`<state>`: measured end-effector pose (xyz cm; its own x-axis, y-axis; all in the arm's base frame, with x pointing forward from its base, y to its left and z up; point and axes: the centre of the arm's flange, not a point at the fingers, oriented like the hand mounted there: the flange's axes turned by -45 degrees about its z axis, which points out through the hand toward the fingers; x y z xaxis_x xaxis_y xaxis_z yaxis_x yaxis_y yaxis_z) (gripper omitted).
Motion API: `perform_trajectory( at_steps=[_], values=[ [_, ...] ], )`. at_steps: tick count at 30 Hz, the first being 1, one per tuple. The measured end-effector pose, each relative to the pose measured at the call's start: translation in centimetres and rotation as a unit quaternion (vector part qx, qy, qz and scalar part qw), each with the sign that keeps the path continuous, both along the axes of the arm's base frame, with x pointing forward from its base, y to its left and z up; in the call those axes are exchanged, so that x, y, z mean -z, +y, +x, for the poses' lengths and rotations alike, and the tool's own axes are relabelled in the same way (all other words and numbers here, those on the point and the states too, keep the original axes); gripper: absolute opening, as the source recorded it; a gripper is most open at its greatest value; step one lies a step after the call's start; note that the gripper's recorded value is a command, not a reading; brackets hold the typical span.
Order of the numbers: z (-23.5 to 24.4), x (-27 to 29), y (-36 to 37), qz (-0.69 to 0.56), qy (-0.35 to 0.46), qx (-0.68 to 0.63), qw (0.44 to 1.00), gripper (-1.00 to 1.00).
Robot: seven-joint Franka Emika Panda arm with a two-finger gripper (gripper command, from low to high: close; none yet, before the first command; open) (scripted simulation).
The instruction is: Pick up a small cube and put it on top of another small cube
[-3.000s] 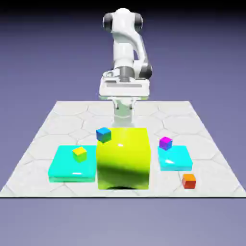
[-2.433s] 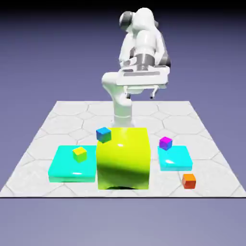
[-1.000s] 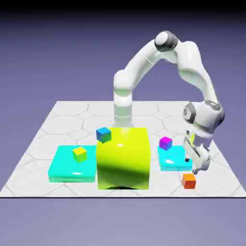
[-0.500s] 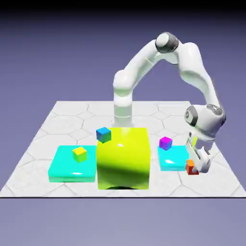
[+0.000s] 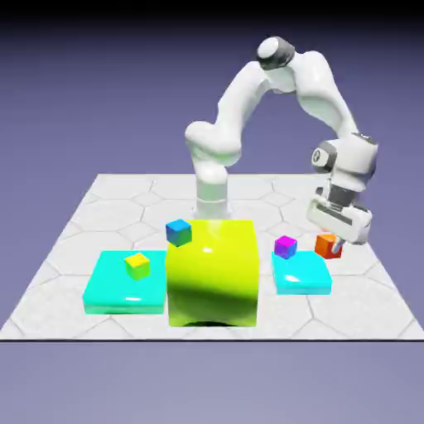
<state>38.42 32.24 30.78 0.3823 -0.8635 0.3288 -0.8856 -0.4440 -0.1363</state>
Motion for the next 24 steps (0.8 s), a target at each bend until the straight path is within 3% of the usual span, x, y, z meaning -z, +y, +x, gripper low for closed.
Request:
perform_trajectory(
  at_steps=[12, 24],
  values=[
    [-5.9, -3.8, -2.4, -0.006, -0.004, -0.120, 0.993, -1.00],
    [-11.3, -3.3, -5.6, -0.001, 0.034, -0.245, 0.969, -1.00]
  ],
)
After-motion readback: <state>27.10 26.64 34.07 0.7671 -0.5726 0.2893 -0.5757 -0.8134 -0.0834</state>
